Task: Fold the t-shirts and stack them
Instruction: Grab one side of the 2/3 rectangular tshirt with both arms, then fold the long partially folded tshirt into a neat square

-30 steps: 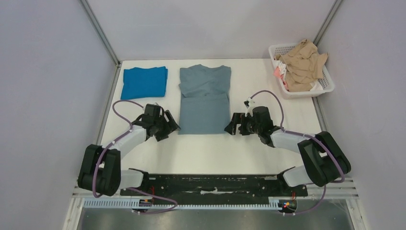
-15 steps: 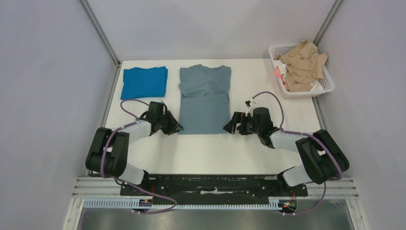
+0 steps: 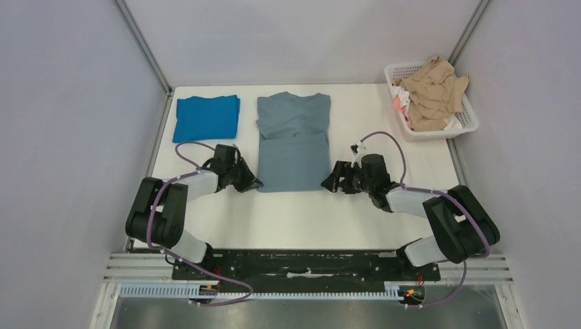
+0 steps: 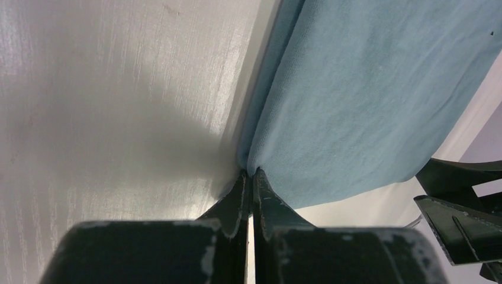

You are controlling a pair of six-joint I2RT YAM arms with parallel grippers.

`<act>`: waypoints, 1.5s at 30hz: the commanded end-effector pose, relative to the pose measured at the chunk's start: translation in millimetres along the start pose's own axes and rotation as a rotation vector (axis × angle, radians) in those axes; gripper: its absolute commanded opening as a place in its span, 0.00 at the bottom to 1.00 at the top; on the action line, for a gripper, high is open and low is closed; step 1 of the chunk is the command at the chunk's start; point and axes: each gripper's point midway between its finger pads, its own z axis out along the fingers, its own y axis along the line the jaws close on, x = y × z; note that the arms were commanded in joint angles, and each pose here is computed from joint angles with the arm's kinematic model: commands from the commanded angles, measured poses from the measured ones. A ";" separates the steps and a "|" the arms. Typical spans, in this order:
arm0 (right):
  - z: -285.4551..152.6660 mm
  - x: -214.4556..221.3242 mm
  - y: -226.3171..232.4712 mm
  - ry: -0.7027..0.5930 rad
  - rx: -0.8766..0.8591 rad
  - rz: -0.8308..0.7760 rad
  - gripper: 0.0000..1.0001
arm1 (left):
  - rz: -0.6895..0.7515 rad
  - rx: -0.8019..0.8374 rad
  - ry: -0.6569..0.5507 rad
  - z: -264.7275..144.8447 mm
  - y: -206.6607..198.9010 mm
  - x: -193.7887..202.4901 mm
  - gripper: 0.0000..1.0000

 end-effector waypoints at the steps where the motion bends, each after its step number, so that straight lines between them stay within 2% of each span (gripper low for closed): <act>1: -1.3 26.8 -14.6 0.097 0.085 0.006 0.75 | 0.002 -0.092 0.023 -2.9 23.6 13.6 0.02; 4: 2.9 31.7 -10.9 0.115 0.085 -0.012 0.60 | 0.004 -0.096 0.018 -3.6 24.8 13.4 0.02; 8: 8.0 26.2 -20.3 0.081 0.159 -0.027 0.46 | 0.005 -0.098 0.014 -3.1 25.0 12.1 0.02; 13: 10.2 20.8 -30.8 0.060 0.230 -0.054 0.43 | 0.002 -0.105 0.010 -1.9 26.2 11.1 0.02; 14: 9.5 20.6 -31.8 0.059 0.234 -0.060 0.40 | 0.002 -0.110 0.004 -2.1 26.3 9.5 0.02; 18: 5.7 24.3 -30.0 0.069 0.215 -0.089 0.24 | 0.001 -0.117 -0.009 -4.1 26.1 7.1 0.02; 22: -5.7 32.8 -19.2 0.085 0.160 -0.102 0.01 | -0.014 -0.101 -0.011 -12.4 24.0 12.0 0.02; 31: -52.6 111.4 -2.2 0.221 0.058 -0.125 0.00 | -0.040 -0.122 0.007 -51.9 61.9 80.9 0.02; 34: -66.8 132.5 5.1 0.241 0.010 -0.157 0.00 | -0.052 -0.001 0.023 -65.9 49.3 106.3 0.02; 35: -69.4 132.9 13.6 0.221 -0.034 -0.175 0.00 | -0.042 0.060 0.025 -70.8 41.9 114.2 0.02; 38: -76.6 132.0 34.5 0.171 -0.141 -0.190 0.00 | -0.045 0.109 0.029 -86.3 38.5 129.4 0.02; 45: -92.9 107.4 73.7 0.067 -0.279 -0.240 0.00 | 0.011 0.265 -0.053 -131.3 5.6 122.0 0.02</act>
